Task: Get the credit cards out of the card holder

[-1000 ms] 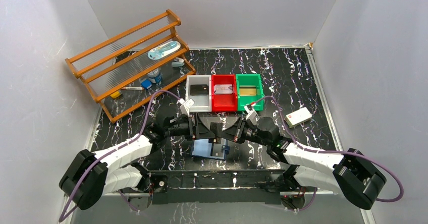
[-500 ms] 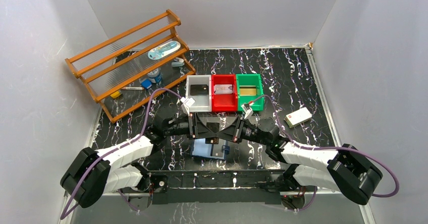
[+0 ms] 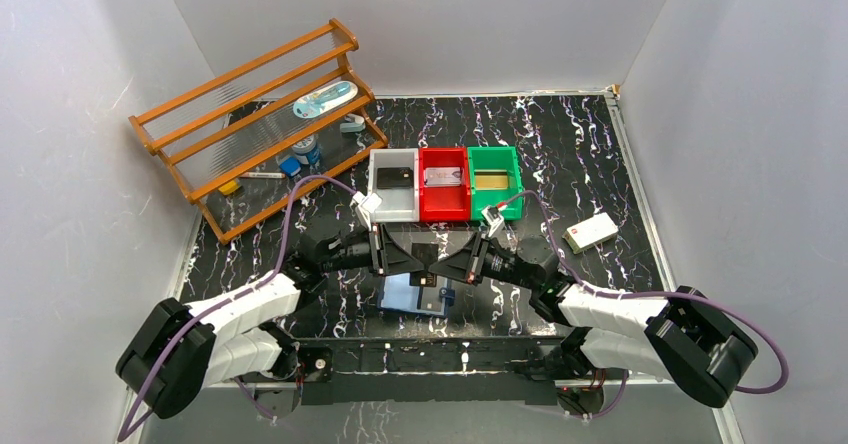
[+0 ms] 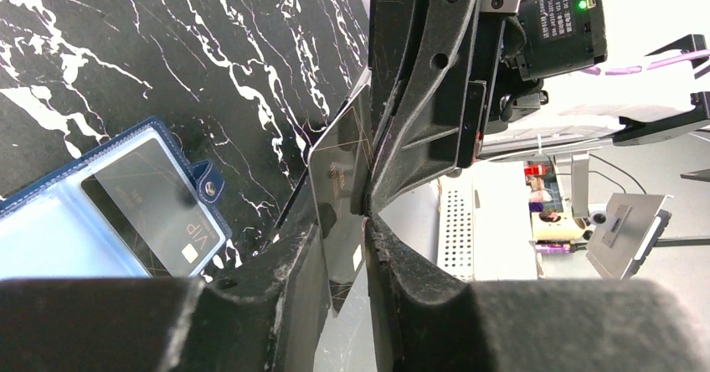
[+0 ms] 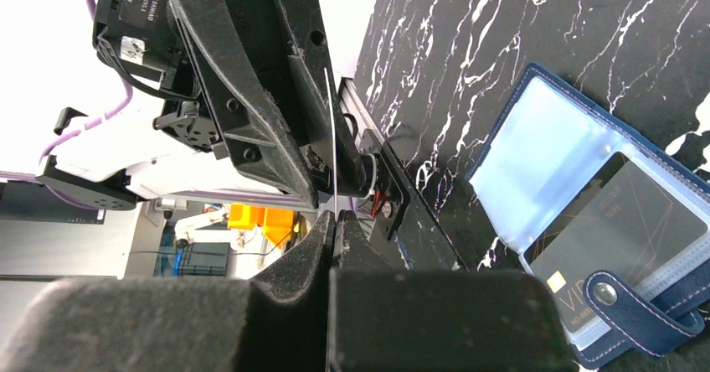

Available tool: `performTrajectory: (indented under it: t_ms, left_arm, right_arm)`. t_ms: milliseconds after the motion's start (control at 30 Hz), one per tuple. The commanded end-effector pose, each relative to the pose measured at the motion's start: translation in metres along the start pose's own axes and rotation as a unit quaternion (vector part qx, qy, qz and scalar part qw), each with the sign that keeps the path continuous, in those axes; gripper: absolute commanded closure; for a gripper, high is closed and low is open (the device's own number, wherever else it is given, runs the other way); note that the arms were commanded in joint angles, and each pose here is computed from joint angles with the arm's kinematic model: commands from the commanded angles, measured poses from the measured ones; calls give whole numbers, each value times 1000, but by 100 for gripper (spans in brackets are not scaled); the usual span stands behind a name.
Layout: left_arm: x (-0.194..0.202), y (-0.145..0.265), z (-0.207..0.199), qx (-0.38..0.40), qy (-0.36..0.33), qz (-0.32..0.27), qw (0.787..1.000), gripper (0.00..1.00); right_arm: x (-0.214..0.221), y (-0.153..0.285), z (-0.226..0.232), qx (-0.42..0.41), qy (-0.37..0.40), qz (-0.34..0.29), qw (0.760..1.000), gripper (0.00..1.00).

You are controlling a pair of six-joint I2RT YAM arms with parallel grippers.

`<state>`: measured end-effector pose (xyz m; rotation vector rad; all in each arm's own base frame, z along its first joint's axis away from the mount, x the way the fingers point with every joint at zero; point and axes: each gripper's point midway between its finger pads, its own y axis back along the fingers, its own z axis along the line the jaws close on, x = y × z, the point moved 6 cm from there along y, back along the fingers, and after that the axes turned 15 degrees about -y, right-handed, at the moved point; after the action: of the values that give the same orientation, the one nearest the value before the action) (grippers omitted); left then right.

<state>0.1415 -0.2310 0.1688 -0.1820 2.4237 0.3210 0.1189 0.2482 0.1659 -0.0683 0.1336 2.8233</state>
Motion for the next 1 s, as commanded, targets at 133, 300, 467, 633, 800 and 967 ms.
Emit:
performTrajectory:
  t_ms: [133, 300, 467, 633, 800, 967]
  left_arm:
    - [-11, 5, -19, 48, -38, -24, 998, 86]
    - [-12, 6, -20, 47, -41, -25, 998, 96]
    - [-11, 7, -17, 31, -44, -20, 998, 100]
    - [-13, 9, -11, -18, -61, -2, 998, 100]
    - [-19, 17, 1, -107, -101, 19, 989, 100]
    - [-42, 34, 11, -227, -180, 21, 957, 100]
  right_arm:
    - [-1, 3, 10, -39, 9, 1, 999, 98]
    - [-2, 3, 8, -37, 6, -1, 999, 95]
    - [-3, 5, 2, -24, -1, -8, 1000, 76]
    - [-6, 7, -2, -7, -6, -33, 999, 52]
    - [-14, 10, -8, 40, -8, -73, 997, 33]
    - [-22, 14, -10, 82, 12, -103, 991, 21]
